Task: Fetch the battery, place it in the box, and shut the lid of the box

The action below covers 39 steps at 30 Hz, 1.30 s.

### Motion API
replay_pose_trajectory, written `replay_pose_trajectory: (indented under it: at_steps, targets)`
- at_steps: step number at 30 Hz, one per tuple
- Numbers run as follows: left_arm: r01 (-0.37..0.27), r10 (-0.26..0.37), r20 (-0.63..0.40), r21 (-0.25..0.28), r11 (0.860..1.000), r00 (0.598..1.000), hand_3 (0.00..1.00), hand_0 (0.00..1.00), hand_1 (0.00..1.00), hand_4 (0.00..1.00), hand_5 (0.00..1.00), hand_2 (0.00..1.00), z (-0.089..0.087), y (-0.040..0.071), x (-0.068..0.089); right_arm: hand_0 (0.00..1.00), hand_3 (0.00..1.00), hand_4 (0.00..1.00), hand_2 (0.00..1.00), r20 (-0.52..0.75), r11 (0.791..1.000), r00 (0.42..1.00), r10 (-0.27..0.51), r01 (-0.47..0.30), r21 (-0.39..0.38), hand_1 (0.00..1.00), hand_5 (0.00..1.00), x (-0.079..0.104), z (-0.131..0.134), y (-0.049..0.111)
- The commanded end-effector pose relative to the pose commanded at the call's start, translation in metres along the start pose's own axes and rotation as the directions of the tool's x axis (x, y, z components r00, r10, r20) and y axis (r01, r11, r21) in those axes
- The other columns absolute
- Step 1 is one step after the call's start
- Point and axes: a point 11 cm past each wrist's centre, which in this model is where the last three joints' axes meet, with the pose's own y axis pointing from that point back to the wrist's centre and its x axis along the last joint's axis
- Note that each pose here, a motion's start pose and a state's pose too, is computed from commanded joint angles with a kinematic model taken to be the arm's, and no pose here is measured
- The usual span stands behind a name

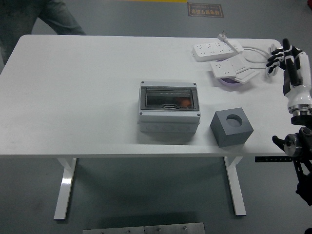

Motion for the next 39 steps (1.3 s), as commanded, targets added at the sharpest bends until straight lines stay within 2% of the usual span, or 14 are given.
replay_pose_trajectory:
  at_steps: [1, 6, 7, 9, 12, 13, 17, 18, 19, 24, 25, 29, 30, 39]
  targets:
    - [-0.001, 0.001, -0.002, 0.0, 1.0, 1.0, 0.541, 0.632, 0.698, 0.5, 0.002, 0.573, 0.0, 0.0, 0.0, 0.224, 0.386, 0.747, 0.337, 0.041, 0.999, 0.999, 0.034, -0.034, -0.002, 0.291, 0.589, 0.009, -0.001, 0.001]
    - [0.0, 0.0, -0.014, -0.001, 1.0, 1.0, 0.541, 0.632, 0.698, 0.5, 0.002, 0.573, 0.001, 0.0, -0.001, 0.224, 0.386, 0.747, 0.337, 0.18, 0.991, 0.975, 0.131, -0.124, -0.047, 0.291, 0.589, 0.034, -0.001, 0.004]
    - [-0.001, 0.001, -0.017, -0.001, 1.0, 1.0, 0.541, 0.632, 0.698, 0.5, 0.002, 0.573, 0.001, 0.0, -0.001, 0.338, 0.478, 0.772, 0.428, 0.201, 0.989, 0.969, 0.143, -0.133, -0.061, 0.377, 0.61, 0.037, 0.0, 0.005]
    - [-0.002, 0.002, -0.021, 0.0, 1.0, 1.0, 0.541, 0.632, 0.698, 0.5, 0.002, 0.573, 0.0, 0.0, -0.001, 0.338, 0.478, 0.772, 0.428, 0.236, 0.985, 0.958, 0.163, -0.147, -0.086, 0.377, 0.61, 0.042, 0.003, 0.007]
    - [-0.005, 0.005, -0.029, 0.004, 1.0, 1.0, 0.541, 0.632, 0.698, 0.5, 0.002, 0.573, -0.002, -0.001, 0.001, 0.338, 0.478, 0.772, 0.428, 0.252, 0.981, 0.951, 0.179, -0.155, -0.112, 0.377, 0.61, 0.047, 0.006, 0.011]
    - [-0.005, 0.006, -0.031, 0.005, 1.0, 1.0, 0.541, 0.632, 0.698, 0.5, 0.002, 0.573, -0.002, -0.001, 0.001, 0.382, 0.515, 0.785, 0.473, 0.252, 0.981, 0.95, 0.182, -0.156, -0.118, 0.42, 0.613, 0.048, 0.007, 0.012]
    - [-0.008, 0.008, -0.034, 0.012, 1.0, 0.999, 0.541, 0.632, 0.698, 0.5, 0.002, 0.573, -0.006, -0.002, 0.002, 0.382, 0.515, 0.785, 0.473, 0.241, 0.977, 0.951, 0.195, -0.166, -0.136, 0.42, 0.613, 0.056, 0.009, 0.018]
    - [-0.009, 0.009, -0.034, 0.013, 1.0, 0.999, 0.541, 0.632, 0.698, 0.5, 0.002, 0.573, -0.007, -0.002, 0.003, 0.382, 0.515, 0.785, 0.473, 0.239, 0.976, 0.951, 0.197, -0.167, -0.139, 0.42, 0.613, 0.057, 0.009, 0.019]
    - [-0.01, 0.011, -0.035, 0.015, 1.0, 0.999, 0.541, 0.632, 0.698, 0.5, 0.002, 0.573, -0.008, -0.002, 0.004, 0.472, 0.626, 0.809, 0.614, 0.235, 0.975, 0.952, 0.198, -0.167, -0.143, 0.54, 0.608, 0.058, 0.01, 0.021]
    - [-0.016, 0.017, -0.035, 0.019, 1.0, 0.999, 0.541, 0.632, 0.698, 0.5, 0.002, 0.573, -0.01, -0.003, 0.006, 0.472, 0.626, 0.809, 0.614, 0.221, 0.974, 0.955, 0.196, -0.163, -0.156, 0.54, 0.608, 0.059, 0.012, 0.023]
    - [-0.017, 0.017, -0.035, 0.02, 1.0, 0.999, 0.541, 0.632, 0.698, 0.5, 0.002, 0.573, -0.01, -0.003, 0.007, 0.503, 0.648, 0.814, 0.624, 0.22, 0.974, 0.956, 0.195, -0.163, -0.156, 0.562, 0.614, 0.059, 0.012, 0.023]
    - [-0.016, 0.016, -0.036, 0.019, 1.0, 0.999, 0.541, 0.632, 0.698, 0.5, 0.002, 0.573, -0.01, -0.003, 0.005, 0.503, 0.648, 0.814, 0.624, 0.215, 0.975, 0.958, 0.19, -0.158, -0.155, 0.562, 0.614, 0.058, 0.011, 0.022]
    - [-0.014, 0.015, -0.037, 0.019, 1.0, 0.999, 0.541, 0.632, 0.698, 0.5, 0.002, 0.573, -0.01, -0.003, 0.004, 0.541, 0.655, 0.813, 0.628, 0.213, 0.976, 0.959, 0.187, -0.156, -0.154, 0.584, 0.62, 0.058, 0.01, 0.021]
    - [-0.009, 0.01, -0.043, 0.022, 1.0, 0.999, 0.541, 0.632, 0.698, 0.5, 0.002, 0.573, -0.011, -0.004, 0.0, 0.547, 0.655, 0.813, 0.626, 0.191, 0.981, 0.967, 0.167, -0.143, -0.131, 0.584, 0.629, 0.057, 0.0, 0.014]
